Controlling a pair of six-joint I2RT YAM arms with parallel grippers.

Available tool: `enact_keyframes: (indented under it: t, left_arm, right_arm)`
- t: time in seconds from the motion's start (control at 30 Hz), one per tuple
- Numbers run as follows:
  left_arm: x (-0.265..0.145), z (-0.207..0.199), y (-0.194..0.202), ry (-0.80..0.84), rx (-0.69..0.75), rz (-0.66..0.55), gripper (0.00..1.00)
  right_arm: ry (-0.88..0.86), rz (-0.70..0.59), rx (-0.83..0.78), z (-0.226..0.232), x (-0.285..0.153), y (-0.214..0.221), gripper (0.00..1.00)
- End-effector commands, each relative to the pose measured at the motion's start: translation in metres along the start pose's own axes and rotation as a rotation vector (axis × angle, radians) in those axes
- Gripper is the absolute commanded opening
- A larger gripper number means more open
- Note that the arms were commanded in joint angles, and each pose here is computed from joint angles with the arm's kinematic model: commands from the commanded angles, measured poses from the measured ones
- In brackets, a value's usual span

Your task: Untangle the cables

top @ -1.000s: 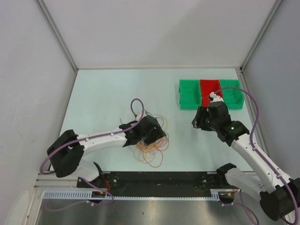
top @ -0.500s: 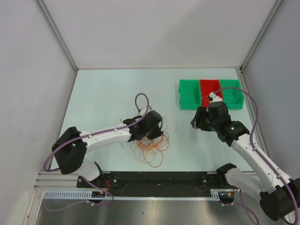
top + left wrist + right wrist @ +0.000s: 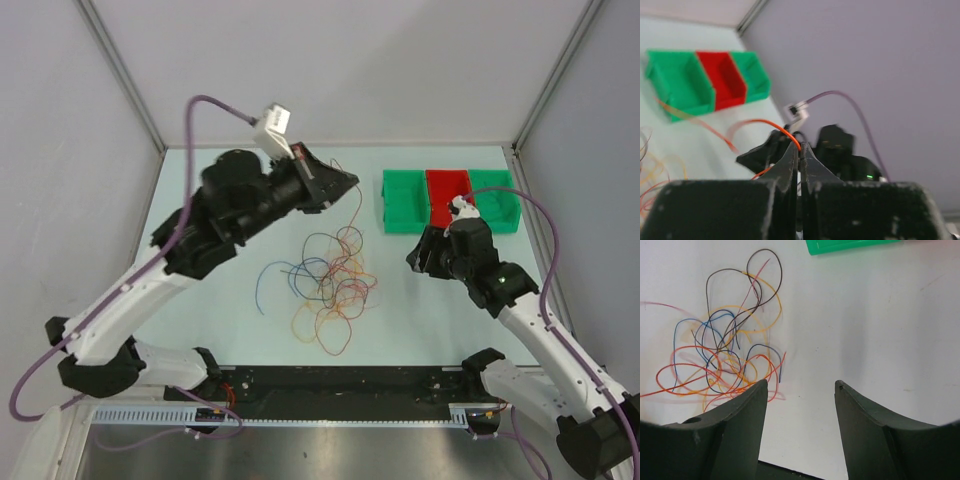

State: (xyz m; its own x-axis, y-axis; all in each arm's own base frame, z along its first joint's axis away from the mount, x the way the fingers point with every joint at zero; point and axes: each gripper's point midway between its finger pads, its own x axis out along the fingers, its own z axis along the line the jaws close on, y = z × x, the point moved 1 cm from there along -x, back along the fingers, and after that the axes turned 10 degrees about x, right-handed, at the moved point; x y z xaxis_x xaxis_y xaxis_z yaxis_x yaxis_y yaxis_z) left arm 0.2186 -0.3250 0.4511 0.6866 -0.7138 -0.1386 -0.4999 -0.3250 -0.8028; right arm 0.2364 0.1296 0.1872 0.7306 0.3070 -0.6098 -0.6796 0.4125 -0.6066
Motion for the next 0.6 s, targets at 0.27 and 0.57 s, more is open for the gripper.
enact_keyframes:
  t: [0.27, 0.57]
  left_arm:
    - [-0.072, -0.041, -0.033, 0.291, 0.238, -0.128, 0.0]
    - [-0.034, 0.032, 0.022, 0.012, 0.106, -0.027, 0.0]
  right_arm:
    - [-0.08, -0.065, 0.045, 0.025, -0.023, -0.023, 0.59]
    - [-0.209, -0.113, 0.051, 0.044, -0.063, -0.031, 0.6]
